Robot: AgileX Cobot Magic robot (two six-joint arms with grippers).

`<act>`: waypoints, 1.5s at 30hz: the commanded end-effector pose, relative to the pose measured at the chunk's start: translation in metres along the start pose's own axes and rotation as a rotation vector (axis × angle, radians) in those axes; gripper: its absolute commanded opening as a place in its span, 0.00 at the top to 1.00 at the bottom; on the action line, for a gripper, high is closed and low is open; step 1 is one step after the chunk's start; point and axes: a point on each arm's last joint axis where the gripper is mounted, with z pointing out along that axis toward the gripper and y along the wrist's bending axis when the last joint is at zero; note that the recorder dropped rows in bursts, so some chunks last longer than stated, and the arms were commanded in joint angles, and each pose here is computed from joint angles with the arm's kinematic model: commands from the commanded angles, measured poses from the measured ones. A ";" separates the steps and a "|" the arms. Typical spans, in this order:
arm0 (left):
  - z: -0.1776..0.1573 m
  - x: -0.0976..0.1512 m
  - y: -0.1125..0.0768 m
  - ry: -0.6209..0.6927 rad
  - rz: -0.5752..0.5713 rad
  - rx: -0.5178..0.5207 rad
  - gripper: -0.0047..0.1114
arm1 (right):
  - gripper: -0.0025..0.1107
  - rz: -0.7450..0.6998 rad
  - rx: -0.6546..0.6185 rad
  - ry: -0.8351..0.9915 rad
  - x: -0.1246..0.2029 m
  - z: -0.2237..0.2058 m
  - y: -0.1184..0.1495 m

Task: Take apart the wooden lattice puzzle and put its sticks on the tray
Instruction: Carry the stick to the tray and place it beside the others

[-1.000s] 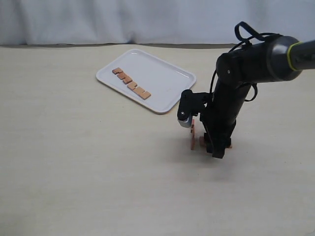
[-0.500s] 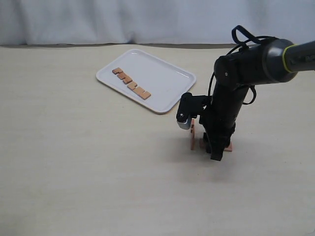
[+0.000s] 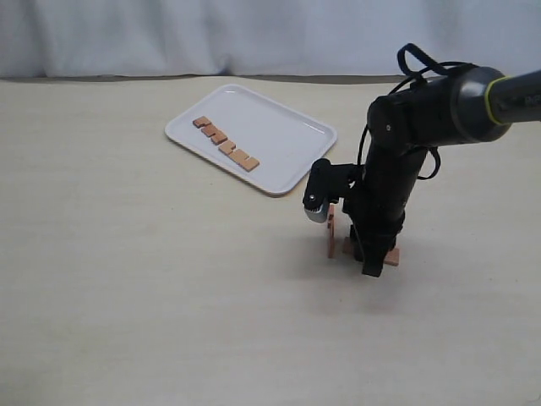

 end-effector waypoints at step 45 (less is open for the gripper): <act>0.000 0.000 0.000 -0.012 0.003 -0.002 0.96 | 0.94 0.542 0.583 -1.335 -0.073 -0.031 -0.065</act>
